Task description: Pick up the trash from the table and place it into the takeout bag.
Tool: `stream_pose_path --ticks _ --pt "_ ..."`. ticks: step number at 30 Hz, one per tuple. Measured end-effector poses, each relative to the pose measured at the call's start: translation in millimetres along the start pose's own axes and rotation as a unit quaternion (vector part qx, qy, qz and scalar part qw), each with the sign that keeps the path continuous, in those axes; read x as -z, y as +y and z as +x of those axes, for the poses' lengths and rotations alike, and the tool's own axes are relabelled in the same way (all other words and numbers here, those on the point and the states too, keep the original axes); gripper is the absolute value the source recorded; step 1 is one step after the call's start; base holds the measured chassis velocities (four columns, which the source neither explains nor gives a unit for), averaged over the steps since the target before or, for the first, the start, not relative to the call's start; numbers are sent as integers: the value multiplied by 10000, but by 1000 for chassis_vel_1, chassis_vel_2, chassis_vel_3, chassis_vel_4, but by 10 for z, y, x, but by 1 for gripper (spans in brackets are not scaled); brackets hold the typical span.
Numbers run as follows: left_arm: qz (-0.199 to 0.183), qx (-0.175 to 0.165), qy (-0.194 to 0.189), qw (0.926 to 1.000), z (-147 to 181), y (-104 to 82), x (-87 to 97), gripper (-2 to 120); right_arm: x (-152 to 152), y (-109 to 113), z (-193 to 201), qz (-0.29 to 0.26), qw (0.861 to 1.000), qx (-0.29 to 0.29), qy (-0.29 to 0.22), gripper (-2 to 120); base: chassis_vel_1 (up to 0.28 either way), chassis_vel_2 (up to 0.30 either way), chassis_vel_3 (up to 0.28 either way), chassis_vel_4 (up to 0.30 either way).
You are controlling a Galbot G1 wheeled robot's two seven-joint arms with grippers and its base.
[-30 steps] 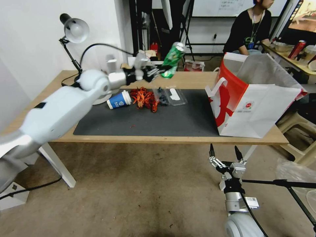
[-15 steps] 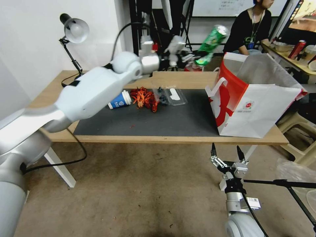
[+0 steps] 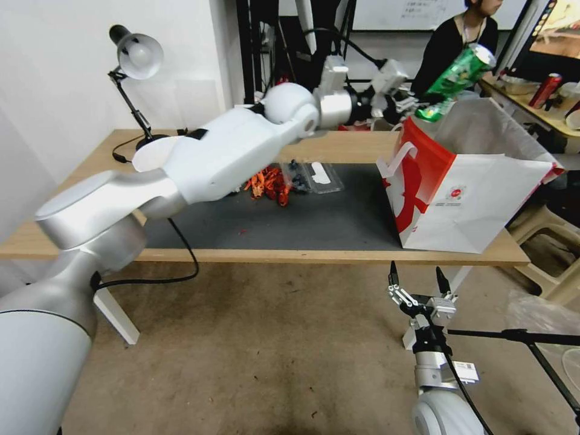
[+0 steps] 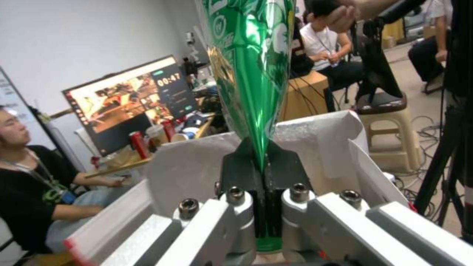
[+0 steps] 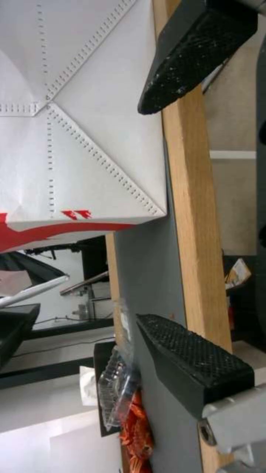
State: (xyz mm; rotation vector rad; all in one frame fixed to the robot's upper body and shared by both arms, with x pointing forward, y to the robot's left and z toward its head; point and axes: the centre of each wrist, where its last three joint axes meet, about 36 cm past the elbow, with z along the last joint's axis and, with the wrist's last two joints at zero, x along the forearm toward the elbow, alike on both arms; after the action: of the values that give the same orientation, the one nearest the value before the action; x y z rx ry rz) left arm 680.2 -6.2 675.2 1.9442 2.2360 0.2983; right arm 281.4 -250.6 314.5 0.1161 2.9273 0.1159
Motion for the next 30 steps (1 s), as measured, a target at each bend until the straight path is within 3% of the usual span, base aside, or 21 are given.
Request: stream_pose_path --ticks 5,12,20,26,29,30 --pt "0 -138 24 9999 -323 -73 -21 0 -6 -14 8 7 10000 -14 -10 100 0 0 0 0" --pt "-66 -181 179 9997 -439 -103 -89 1 -10 -17 14 -3 10000 -28 -32 100 0 0 0 0" --pt "-100 -91 223 9997 -441 -156 -190 31 -43 -23 39 -11 10000 -56 -33 100 0 0 0 0" --pt "-113 -13 85 9999 -405 -175 -119 52 -41 -30 34 -8 10000 -62 -43 100 0 0 0 0" --pt "-33 215 -140 9997 -313 -157 -57 68 -43 -30 32 -9 10000 -65 -43 100 0 0 0 0" --pt "-33 215 -140 9997 -313 -157 -57 68 -43 -30 32 -9 10000 -65 -43 100 0 0 0 0"
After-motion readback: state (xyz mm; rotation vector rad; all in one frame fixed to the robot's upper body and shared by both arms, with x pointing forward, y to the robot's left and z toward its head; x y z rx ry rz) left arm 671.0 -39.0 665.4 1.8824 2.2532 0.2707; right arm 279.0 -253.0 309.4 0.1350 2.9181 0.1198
